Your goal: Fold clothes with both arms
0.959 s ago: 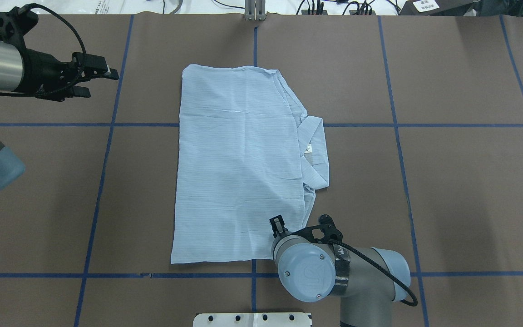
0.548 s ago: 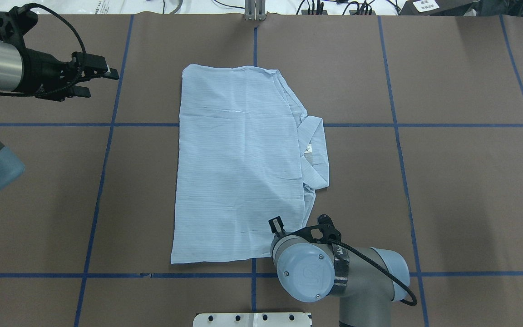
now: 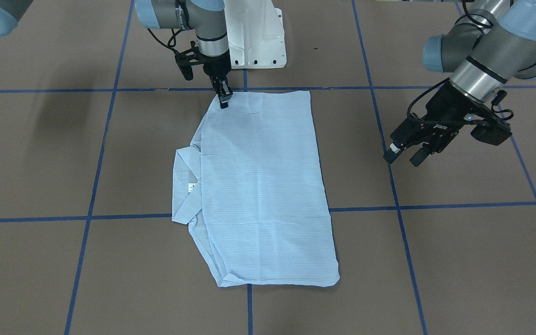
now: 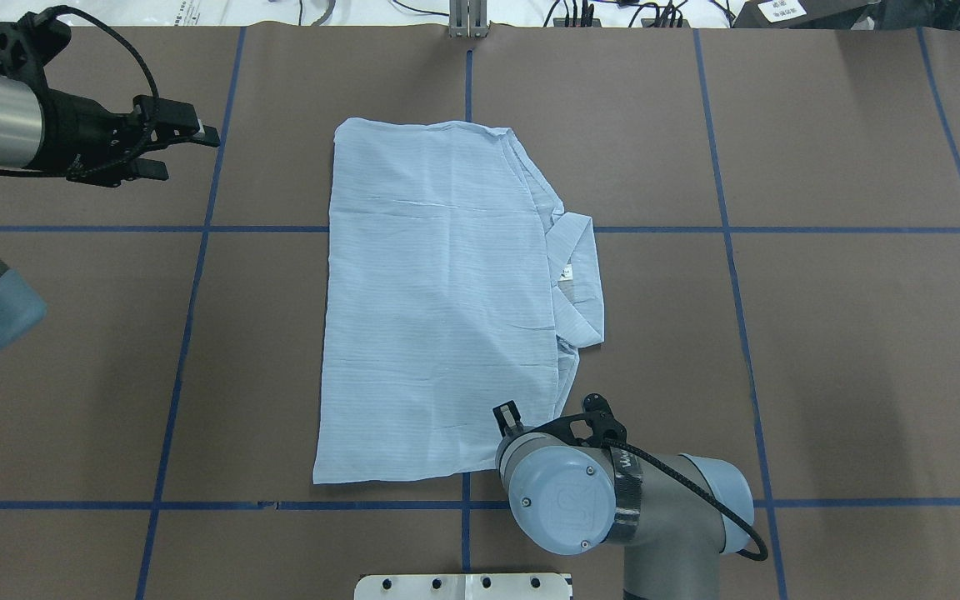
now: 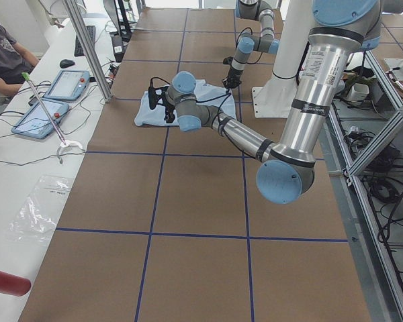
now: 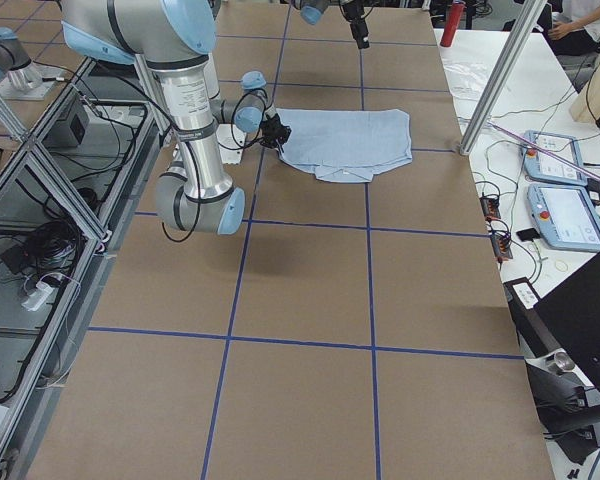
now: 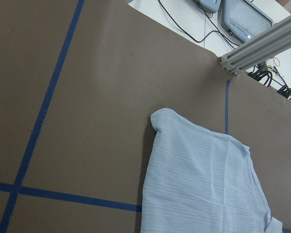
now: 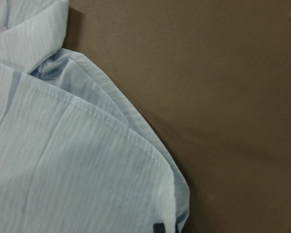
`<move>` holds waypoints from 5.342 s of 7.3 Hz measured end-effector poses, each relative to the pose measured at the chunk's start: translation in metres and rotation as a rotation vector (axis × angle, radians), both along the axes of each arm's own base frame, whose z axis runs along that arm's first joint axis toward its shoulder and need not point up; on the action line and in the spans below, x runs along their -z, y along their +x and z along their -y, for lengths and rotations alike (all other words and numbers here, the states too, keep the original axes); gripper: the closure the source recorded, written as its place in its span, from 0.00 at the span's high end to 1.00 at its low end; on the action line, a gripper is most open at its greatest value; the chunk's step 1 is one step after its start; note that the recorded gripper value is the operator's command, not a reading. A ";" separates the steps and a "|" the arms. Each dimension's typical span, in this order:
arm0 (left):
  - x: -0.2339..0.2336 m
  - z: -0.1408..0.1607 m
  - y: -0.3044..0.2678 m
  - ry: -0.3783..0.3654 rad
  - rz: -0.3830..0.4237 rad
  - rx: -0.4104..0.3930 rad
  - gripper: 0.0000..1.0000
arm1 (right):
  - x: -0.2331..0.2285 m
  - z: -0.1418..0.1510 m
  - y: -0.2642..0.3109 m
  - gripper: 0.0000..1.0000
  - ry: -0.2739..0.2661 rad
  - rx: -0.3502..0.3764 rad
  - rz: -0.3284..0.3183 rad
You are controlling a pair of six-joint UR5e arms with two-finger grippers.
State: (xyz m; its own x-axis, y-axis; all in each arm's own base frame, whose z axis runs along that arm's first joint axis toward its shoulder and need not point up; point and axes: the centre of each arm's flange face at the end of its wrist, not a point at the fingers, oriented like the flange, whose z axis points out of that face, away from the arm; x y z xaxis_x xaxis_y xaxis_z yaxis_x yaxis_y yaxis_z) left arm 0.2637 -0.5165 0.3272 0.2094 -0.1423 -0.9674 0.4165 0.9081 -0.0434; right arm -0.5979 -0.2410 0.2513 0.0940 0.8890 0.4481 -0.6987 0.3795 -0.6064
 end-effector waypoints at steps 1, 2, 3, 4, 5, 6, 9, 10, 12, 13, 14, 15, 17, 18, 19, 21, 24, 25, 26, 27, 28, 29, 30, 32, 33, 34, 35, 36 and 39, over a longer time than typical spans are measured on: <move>0.008 -0.016 0.010 -0.040 -0.036 -0.014 1.00 | 0.003 -0.001 0.004 0.00 0.001 0.000 0.006; 0.015 -0.040 0.024 -0.088 -0.073 -0.043 1.00 | 0.005 -0.001 0.009 0.00 0.002 0.000 0.013; 0.015 -0.068 0.039 -0.124 -0.089 -0.087 1.00 | 0.007 -0.002 0.012 0.00 0.003 0.000 0.019; 0.012 -0.099 0.059 -0.164 -0.098 -0.122 1.00 | 0.009 -0.002 0.014 0.00 0.003 0.001 0.023; 0.009 -0.130 0.083 -0.224 -0.109 -0.125 0.99 | 0.009 -0.002 0.015 0.00 0.003 0.001 0.025; 0.007 -0.161 0.114 -0.298 -0.123 -0.106 1.00 | 0.009 -0.002 0.015 0.00 0.003 0.002 0.025; -0.005 -0.238 0.195 -0.470 -0.080 -0.046 0.99 | 0.009 -0.004 0.015 0.00 0.003 0.005 0.024; -0.007 -0.253 0.214 -0.486 -0.035 -0.046 0.99 | 0.009 -0.005 0.014 0.00 0.003 0.006 0.024; -0.018 -0.271 0.238 -0.496 0.020 -0.057 0.93 | 0.009 -0.005 0.014 0.00 0.005 0.006 0.025; -0.022 -0.276 0.244 -0.497 0.033 -0.062 0.83 | 0.009 -0.005 0.014 0.00 0.005 0.005 0.025; -0.023 -0.279 0.247 -0.497 0.036 -0.066 0.54 | 0.009 -0.005 0.014 0.00 0.006 0.005 0.025; -0.022 -0.280 0.248 -0.508 0.032 -0.064 0.05 | 0.009 -0.005 0.014 0.00 0.006 0.005 0.024; -0.019 -0.283 0.248 -0.559 0.008 -0.035 0.00 | 0.010 -0.005 0.014 0.00 0.006 0.005 0.025; -0.017 -0.283 0.247 -0.570 -0.001 -0.028 0.00 | 0.009 -0.005 0.014 0.00 0.006 0.005 0.025; -0.014 -0.284 0.246 -0.574 -0.009 -0.028 0.00 | 0.009 -0.006 0.014 0.00 0.006 0.006 0.024; 0.008 -0.286 0.232 -0.567 -0.054 -0.039 0.00 | 0.008 -0.007 0.014 0.00 0.006 0.007 0.022; 0.083 -0.299 0.176 -0.565 -0.128 -0.074 0.00 | 0.055 -0.031 0.061 0.00 0.004 0.028 0.043; 0.110 -0.305 0.152 -0.572 -0.143 -0.104 0.00 | 0.076 -0.038 0.091 0.00 0.001 0.030 0.055; 0.130 -0.303 0.133 -0.574 -0.155 -0.126 0.00 | 0.089 -0.033 0.114 0.00 0.003 0.017 0.068; 0.143 -0.288 0.123 -0.553 -0.168 -0.113 0.00 | 0.096 -0.016 0.128 0.00 0.014 -0.006 0.074; 0.152 -0.257 0.123 -0.508 -0.170 -0.087 0.00 | 0.101 0.009 0.136 0.00 0.041 -0.033 0.073; 0.156 -0.215 0.133 -0.466 -0.147 -0.066 0.00 | 0.105 0.046 0.133 0.00 0.063 -0.059 0.070; 0.154 -0.173 0.141 -0.438 -0.117 -0.042 0.00 | 0.105 0.092 0.121 0.00 0.057 -0.077 0.073; 0.139 -0.105 0.143 -0.379 -0.053 0.020 0.00 | 0.096 0.181 0.092 0.00 0.050 -0.060 0.042; 0.130 -0.069 0.154 -0.365 -0.029 0.050 0.00 | 0.093 0.220 0.080 0.00 0.046 -0.044 0.018; 0.118 -0.033 0.166 -0.360 -0.019 0.081 0.00 | 0.089 0.256 0.070 0.00 0.041 -0.031 0.013; 0.101 0.001 0.178 -0.356 -0.017 0.108 0.00 | 0.081 0.288 0.057 0.00 0.044 -0.010 0.005; 0.084 0.031 0.192 -0.353 -0.014 0.126 0.00 | 0.073 0.316 0.045 0.00 0.045 0.025 -0.010; 0.029 0.078 0.216 -0.313 0.001 0.149 0.86 | 0.036 0.357 0.027 1.00 0.084 0.093 -0.013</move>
